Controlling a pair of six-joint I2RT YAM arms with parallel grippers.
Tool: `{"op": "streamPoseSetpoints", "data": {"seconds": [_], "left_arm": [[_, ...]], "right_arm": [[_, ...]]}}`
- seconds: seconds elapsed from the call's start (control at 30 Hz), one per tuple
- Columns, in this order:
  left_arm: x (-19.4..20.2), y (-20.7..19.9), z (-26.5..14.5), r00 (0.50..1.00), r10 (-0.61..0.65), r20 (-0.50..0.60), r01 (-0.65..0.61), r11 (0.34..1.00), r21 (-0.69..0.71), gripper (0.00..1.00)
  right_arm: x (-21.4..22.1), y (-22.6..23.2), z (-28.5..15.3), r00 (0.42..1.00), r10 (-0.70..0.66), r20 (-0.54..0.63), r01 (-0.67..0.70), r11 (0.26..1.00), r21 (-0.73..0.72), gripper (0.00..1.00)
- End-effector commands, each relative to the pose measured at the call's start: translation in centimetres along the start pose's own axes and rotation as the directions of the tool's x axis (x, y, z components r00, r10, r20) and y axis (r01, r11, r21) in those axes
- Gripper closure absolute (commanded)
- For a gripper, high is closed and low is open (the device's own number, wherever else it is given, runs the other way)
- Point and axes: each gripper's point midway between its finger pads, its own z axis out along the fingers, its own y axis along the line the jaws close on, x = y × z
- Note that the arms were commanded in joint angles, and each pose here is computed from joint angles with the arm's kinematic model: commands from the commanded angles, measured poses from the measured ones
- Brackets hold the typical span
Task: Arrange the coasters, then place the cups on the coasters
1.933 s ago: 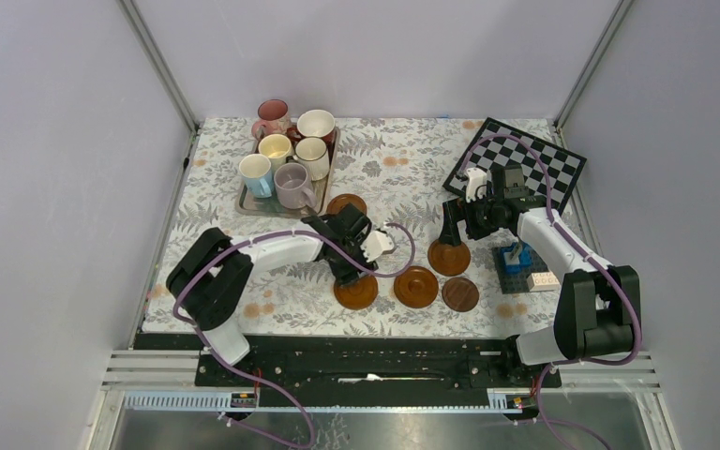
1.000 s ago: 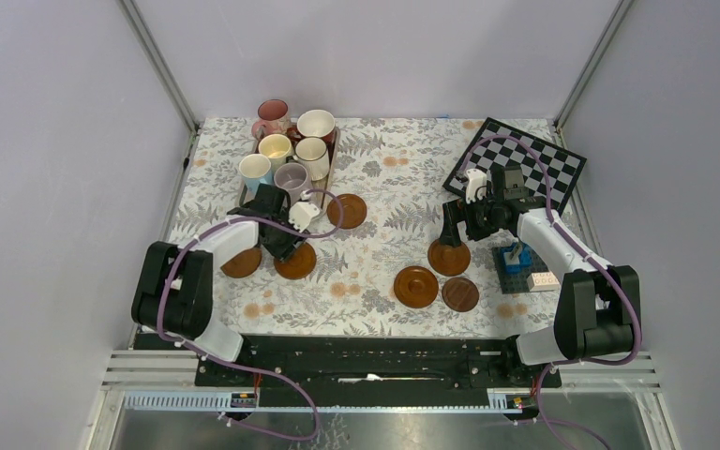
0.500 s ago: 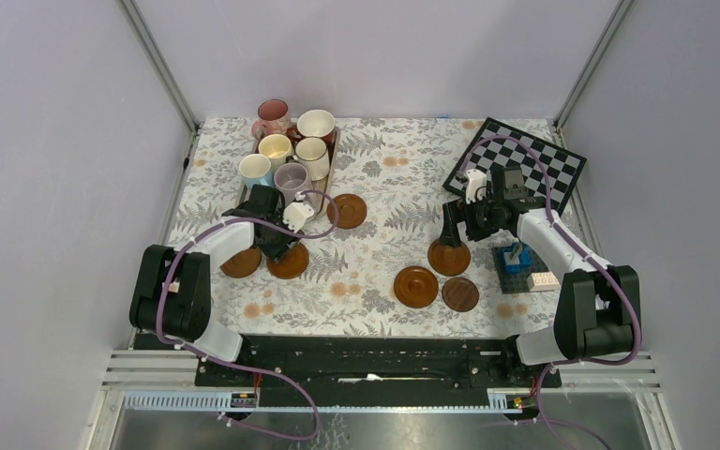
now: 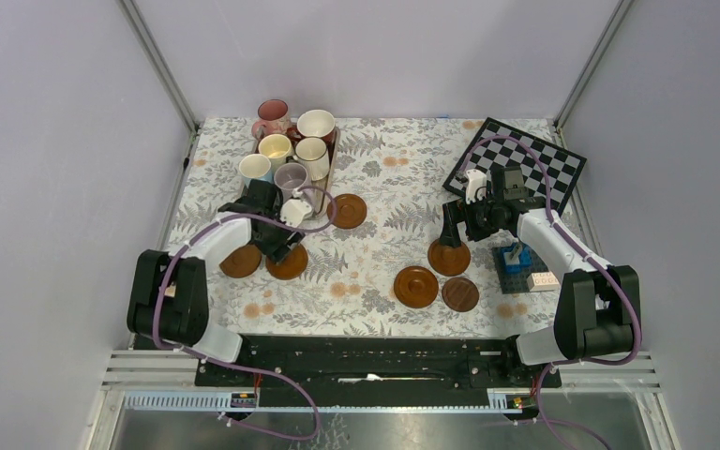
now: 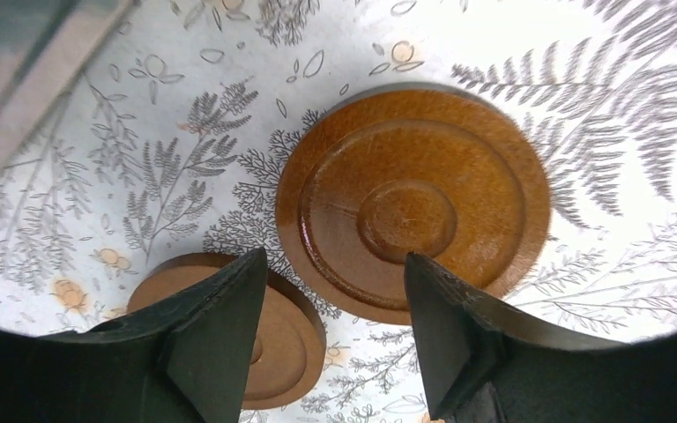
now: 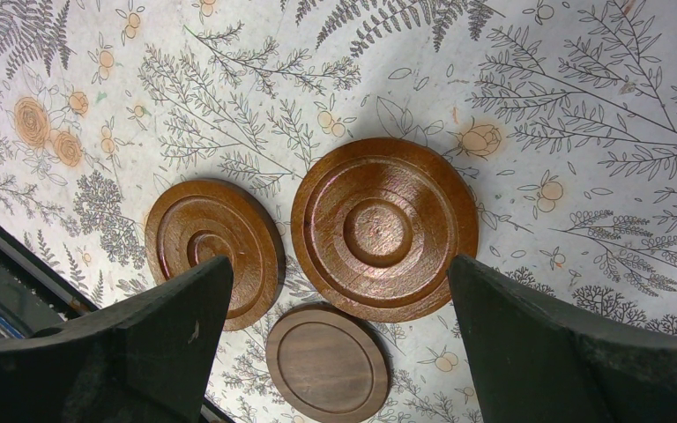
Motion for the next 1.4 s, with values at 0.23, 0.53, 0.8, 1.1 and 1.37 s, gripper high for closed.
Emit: {"op": "streamPoseSetpoints", "data": {"seconds": [0.23, 0.53, 0.8, 1.1, 1.37], "left_arm": [[-11.8, -3.6, -3.7, 0.971, 0.055, 0.231, -0.074, 0.994, 0.075, 0.36], [-18.6, -6.3, 0.1, 0.958, 0.108, 0.267, -0.139, 0.985, 0.103, 0.39], [-21.1, -7.1, 3.0, 0.96, 0.102, 0.262, -0.142, 0.98, 0.139, 0.38], [-21.7, -7.8, 5.7, 0.962, 0.125, 0.241, -0.169, 0.97, 0.172, 0.35], [-19.9, -9.4, 6.4, 0.967, 0.16, 0.198, -0.203, 0.954, 0.22, 0.39]], "right_arm": [[-0.8, 0.4, -0.3, 0.999, -0.028, 0.035, 0.028, 1.0, -0.01, 0.0], [-0.7, 0.2, -0.5, 0.999, -0.037, 0.036, 0.036, 0.999, 0.003, 0.01], [-0.8, 0.2, -0.5, 0.998, -0.038, 0.04, 0.038, 0.999, 0.005, 0.0], [-0.8, 0.1, -0.5, 0.999, -0.037, 0.037, 0.037, 0.999, 0.01, 0.0], [-0.8, 0.1, -0.6, 0.998, -0.039, 0.039, 0.038, 0.999, 0.017, 0.0]]}}
